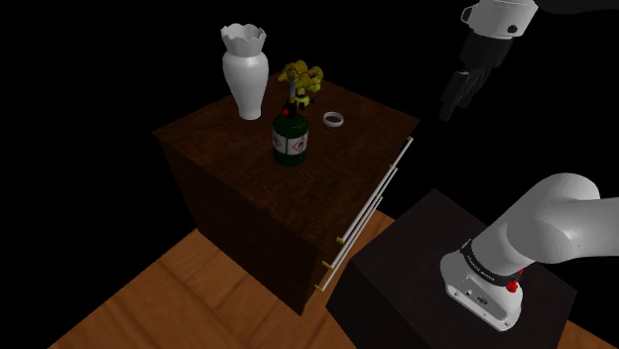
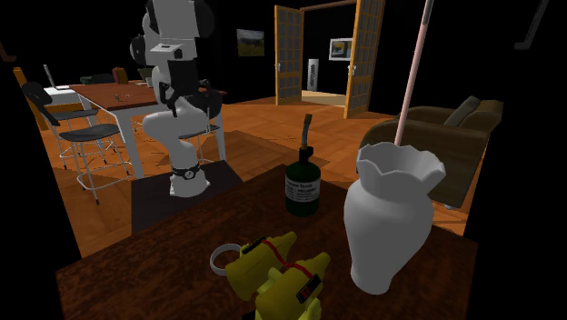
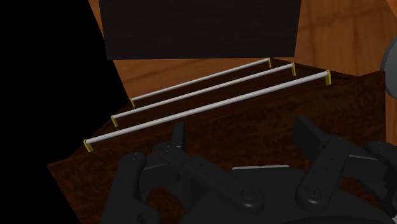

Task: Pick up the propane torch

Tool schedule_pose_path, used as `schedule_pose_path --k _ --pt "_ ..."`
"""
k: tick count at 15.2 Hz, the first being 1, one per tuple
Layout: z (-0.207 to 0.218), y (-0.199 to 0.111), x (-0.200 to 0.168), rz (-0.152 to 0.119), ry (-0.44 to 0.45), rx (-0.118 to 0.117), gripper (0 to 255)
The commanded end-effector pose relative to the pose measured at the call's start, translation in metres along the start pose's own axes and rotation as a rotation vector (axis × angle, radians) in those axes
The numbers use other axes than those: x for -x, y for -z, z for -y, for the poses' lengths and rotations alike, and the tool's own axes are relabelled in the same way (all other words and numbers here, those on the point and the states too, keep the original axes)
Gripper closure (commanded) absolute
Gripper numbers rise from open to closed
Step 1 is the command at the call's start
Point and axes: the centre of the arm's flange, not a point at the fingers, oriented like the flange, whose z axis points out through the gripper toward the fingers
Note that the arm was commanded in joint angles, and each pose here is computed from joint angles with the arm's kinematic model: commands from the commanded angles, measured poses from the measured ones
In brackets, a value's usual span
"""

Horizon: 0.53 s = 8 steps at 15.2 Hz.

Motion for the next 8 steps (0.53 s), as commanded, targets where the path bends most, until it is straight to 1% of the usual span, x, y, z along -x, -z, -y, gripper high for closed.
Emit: schedule_pose_path --k 1,8 --pt "0.000 0.000 0.000 0.000 0.000 0.000 0" --pt "0.059 -0.023 -0.050 -0.123 -0.021 0.005 0"
